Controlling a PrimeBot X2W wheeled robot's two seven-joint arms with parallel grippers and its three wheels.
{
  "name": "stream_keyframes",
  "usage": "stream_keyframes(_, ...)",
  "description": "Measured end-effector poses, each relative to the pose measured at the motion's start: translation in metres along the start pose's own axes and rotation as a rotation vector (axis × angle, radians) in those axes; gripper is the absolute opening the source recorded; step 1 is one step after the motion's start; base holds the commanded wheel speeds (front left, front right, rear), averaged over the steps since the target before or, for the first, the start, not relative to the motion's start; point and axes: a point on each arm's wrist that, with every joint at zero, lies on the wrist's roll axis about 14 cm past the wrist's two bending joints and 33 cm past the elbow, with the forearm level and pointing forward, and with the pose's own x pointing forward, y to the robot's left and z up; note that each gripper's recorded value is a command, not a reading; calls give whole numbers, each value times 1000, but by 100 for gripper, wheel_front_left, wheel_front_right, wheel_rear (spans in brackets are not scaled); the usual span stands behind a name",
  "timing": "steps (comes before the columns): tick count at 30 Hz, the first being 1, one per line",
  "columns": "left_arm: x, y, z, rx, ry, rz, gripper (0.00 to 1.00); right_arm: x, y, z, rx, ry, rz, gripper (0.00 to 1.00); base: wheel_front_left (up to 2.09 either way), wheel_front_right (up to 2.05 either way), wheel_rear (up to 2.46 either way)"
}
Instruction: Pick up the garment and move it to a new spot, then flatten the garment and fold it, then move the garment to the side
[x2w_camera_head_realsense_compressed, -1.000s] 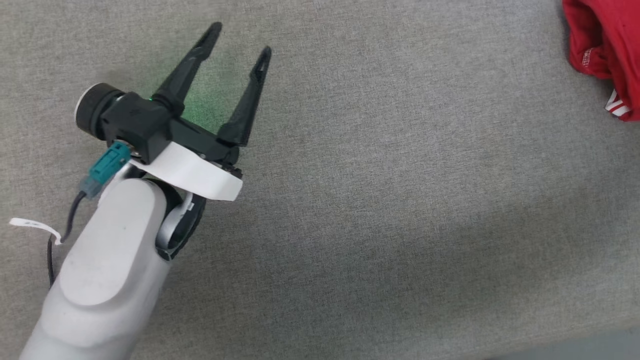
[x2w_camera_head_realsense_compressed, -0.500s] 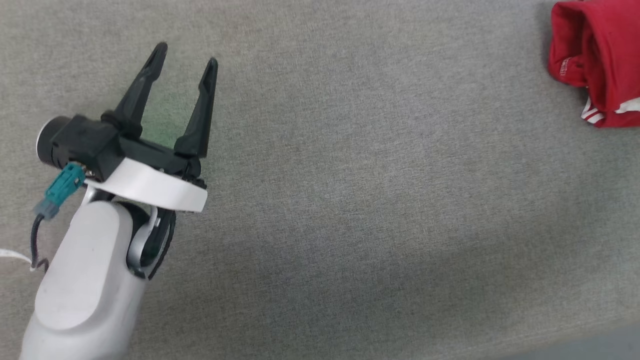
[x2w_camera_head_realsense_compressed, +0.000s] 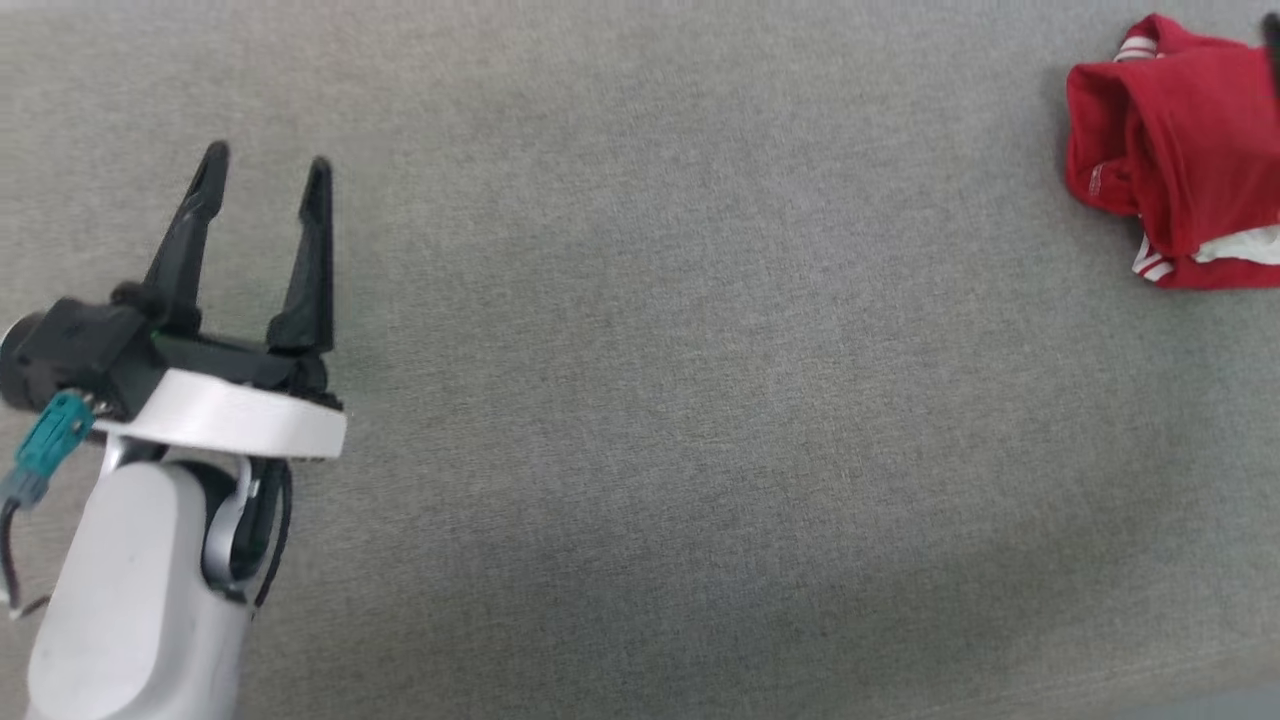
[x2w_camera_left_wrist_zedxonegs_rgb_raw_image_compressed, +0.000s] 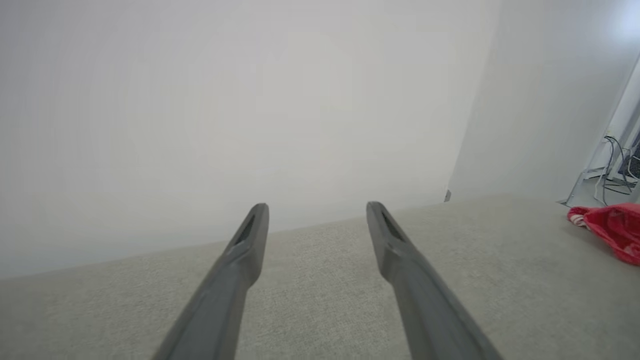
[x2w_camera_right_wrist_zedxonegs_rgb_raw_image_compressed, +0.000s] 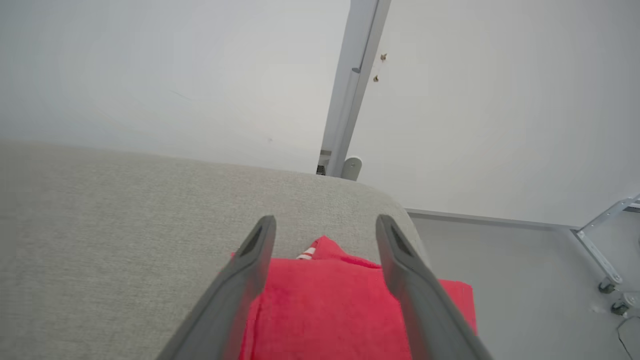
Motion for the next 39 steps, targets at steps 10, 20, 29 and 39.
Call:
stream_keyframes(10, -40, 29, 20, 45, -16, 121, 100, -16, 48, 22, 99, -151, 103, 100, 0, 0, 0)
stream_keyframes(20, -97, 48, 32, 54, -8, 255, 100, -56, 88, 15, 158, -246, 148, 100, 0, 0, 0)
stream_keyframes(29, -147, 56, 37, 47, 8, 365, 100, -89, 114, -1, 239, -251, 163, 100, 0, 0, 0)
stream_keyframes(39, -186, 58, 39, 26, 17, 447, 100, -121, 128, -14, 283, -244, 167, 100, 0, 0, 0)
